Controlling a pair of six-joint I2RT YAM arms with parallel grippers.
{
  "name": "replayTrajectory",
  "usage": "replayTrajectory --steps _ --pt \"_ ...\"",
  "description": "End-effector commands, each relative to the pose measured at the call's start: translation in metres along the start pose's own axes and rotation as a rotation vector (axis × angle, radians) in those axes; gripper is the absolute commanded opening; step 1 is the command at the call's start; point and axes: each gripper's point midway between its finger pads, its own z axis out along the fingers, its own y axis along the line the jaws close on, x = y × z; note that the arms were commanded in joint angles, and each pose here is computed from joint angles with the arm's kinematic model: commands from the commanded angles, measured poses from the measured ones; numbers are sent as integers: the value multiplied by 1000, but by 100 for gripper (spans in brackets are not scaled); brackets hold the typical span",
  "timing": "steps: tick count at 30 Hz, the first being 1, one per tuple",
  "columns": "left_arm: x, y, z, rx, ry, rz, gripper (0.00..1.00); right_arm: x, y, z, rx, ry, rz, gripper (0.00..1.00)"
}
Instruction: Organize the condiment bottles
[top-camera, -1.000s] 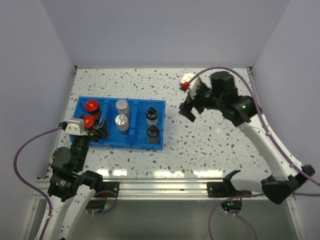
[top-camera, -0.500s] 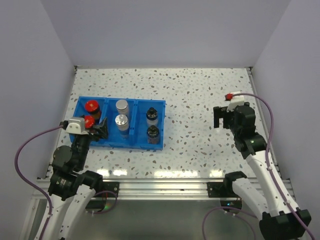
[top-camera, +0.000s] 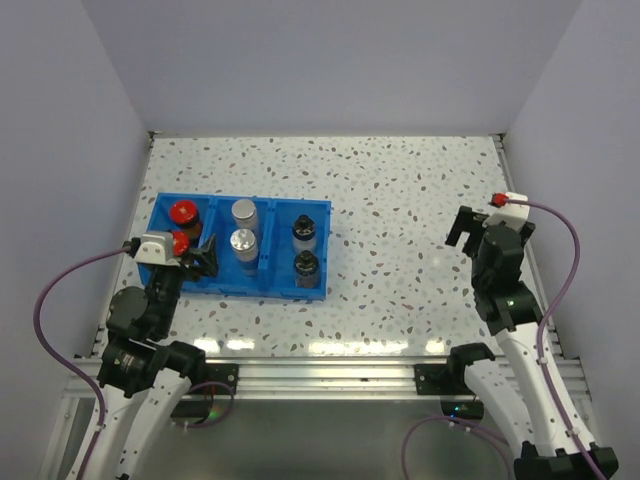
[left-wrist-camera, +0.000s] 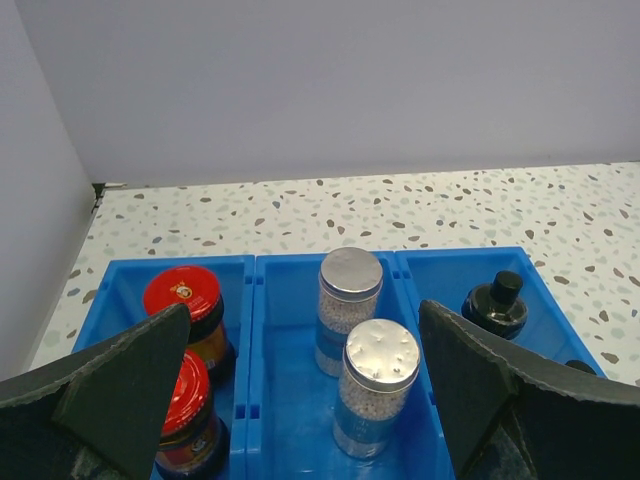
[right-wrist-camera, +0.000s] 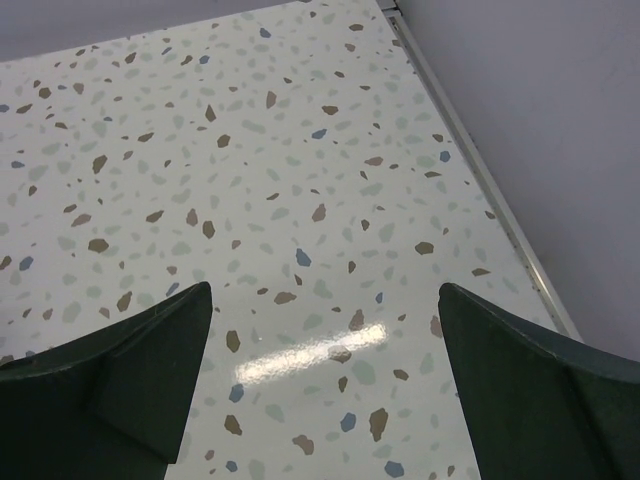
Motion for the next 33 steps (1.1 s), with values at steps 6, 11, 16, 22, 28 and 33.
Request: replayTrajectory --steps 6,11,16,22,28,33 --pt "0 3 2 -15 0 22 100 -17 -1 2 20 -53 54 98" --pt "1 4 3 -17 3 21 100 -17 -2 1 23 -56 54 98" --pt "1 4 2 -20 1 22 100 -17 -2 2 26 -57 53 99" --pt "-1 4 1 -18 -6 21 100 -17 -3 2 33 -54 52 99" --pt "-2 4 1 -19 -9 19 100 -17 -4 3 37 -54 56 99" --pt "-2 5 0 -21 -11 18 100 -16 -4 3 39 -49 55 99"
